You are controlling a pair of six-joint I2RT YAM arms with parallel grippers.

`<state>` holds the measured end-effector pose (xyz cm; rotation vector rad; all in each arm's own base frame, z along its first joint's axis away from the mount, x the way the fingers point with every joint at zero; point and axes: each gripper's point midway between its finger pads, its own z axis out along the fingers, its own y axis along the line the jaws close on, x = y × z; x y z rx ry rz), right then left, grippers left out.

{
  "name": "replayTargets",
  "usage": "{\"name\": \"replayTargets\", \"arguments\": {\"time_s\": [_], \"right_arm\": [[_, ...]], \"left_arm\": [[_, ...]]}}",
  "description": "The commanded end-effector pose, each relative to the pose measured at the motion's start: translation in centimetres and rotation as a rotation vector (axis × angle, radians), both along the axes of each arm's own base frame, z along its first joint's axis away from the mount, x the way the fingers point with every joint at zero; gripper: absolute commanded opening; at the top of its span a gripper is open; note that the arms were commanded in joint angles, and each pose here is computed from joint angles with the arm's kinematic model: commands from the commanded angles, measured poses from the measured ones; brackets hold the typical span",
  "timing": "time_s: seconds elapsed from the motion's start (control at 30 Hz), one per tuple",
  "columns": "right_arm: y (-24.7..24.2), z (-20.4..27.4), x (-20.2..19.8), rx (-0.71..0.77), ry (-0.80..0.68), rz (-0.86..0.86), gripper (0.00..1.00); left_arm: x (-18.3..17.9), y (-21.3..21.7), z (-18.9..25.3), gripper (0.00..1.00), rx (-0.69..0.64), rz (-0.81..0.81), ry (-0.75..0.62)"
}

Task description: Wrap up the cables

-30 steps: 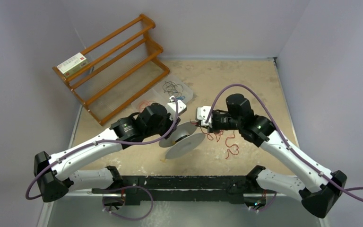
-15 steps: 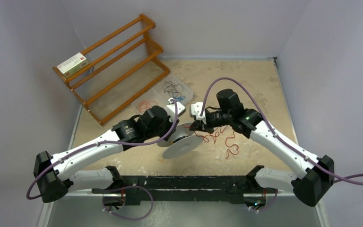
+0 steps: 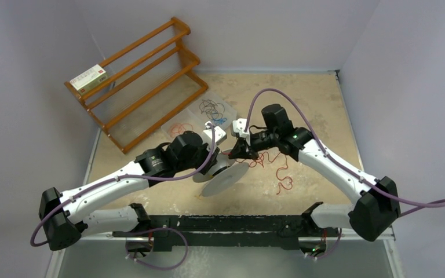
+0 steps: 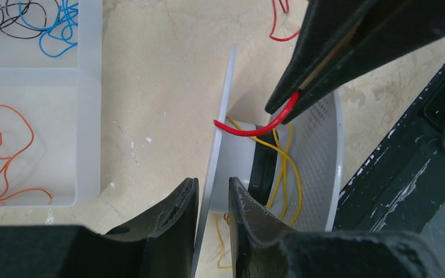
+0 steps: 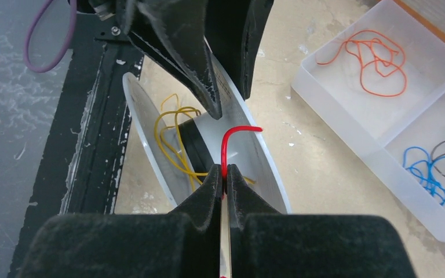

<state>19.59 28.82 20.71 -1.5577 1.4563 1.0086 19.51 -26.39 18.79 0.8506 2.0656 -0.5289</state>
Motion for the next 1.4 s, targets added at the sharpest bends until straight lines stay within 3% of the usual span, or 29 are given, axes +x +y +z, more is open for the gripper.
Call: {"name": "replayTargets", "arguments": {"time_s": [0.0, 0.27, 0.5, 0.77, 1.37], "right_arm": [[0.8, 1.2, 0.0, 0.056, 0.041, 0.057, 0.00], [1.0, 0.1, -0.5, 0.028, 0.126, 0.111, 0.00], [0.8, 2.2, -1.1, 0.077, 0.046, 0.134, 0.00], [0.6, 2.9, -1.6, 0.084, 0.055, 0.130, 0.00], [1.4, -2.0, 0.3, -0.032, 0.188, 0.122, 0.00]], "left_arm": [[-0.3, -1.2, 0.9, 0.25, -0.062, -0.036, -0.002], [0.0, -1.2, 1.0, 0.26, -0.054, -0.036, -0.021], [0.2, -1.0, 0.4, 0.26, -0.029, -0.026, -0.015], [0.3, -0.8, 0.4, 0.26, -0.028, -0.018, -0.018], [-0.4, -1.1, 0.9, 0.26, -0.056, -0.060, -0.015]]}}
